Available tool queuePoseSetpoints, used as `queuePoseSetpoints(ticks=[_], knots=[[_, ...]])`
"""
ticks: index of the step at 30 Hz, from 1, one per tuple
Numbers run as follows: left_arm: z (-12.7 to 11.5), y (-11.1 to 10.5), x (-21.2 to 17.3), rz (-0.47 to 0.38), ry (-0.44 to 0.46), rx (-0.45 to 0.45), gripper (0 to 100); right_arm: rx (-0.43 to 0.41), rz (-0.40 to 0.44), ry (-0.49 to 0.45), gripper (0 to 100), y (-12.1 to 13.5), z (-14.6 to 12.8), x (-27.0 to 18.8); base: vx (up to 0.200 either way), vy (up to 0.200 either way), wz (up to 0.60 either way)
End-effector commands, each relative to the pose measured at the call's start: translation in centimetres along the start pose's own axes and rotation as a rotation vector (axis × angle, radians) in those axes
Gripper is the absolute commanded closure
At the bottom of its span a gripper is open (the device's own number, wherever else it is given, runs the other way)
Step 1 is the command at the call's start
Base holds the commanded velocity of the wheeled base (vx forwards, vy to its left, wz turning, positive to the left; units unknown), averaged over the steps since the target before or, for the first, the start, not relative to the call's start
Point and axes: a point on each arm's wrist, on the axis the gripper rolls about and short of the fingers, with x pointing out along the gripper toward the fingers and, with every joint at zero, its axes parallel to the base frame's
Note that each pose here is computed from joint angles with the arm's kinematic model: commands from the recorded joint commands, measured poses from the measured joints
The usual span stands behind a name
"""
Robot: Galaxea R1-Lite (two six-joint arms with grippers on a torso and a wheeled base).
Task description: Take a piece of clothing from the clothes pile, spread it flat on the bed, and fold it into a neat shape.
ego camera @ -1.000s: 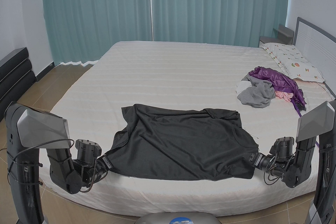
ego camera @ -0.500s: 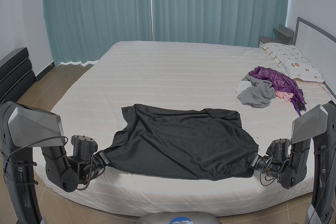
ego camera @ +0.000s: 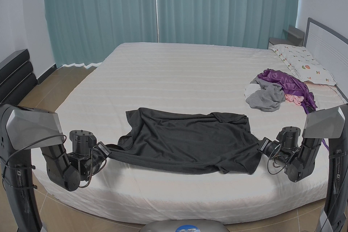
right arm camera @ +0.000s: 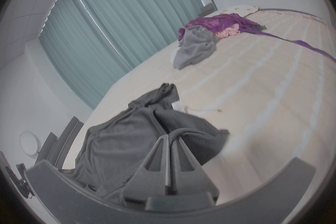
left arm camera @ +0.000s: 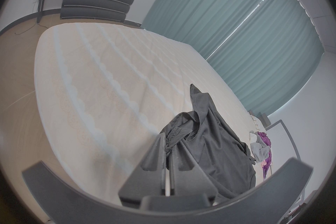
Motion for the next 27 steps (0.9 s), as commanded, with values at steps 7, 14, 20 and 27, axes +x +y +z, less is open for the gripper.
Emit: queuePoseSetpoints(ticks=[7, 14, 20, 27], knots=[[0.2, 0.3, 1.1, 0.006, -0.008, -0.032, 100, 0.002, -0.040, -0.133, 100, 2.3, 3.2, 6.1, 0.000, 0.000, 0.00], [-0.1, 0.5, 1.2, 0.014, 0.000, -0.029, 100, -0.001, -0.049, -0.150, 100, 2.4, 3.0, 8.9, 0.000, 0.000, 0.00], [-0.3, 0.6, 1.2, 0.016, 0.007, -0.025, 100, -0.007, -0.056, -0.119, 0, 1.9, 2.1, 10.0, 0.000, 0.000, 0.00], [-0.4, 0.6, 1.2, 0.019, 0.010, -0.022, 100, -0.002, 0.028, -0.116, 0, 2.8, 3.7, 6.9, 0.000, 0.000, 0.00]])
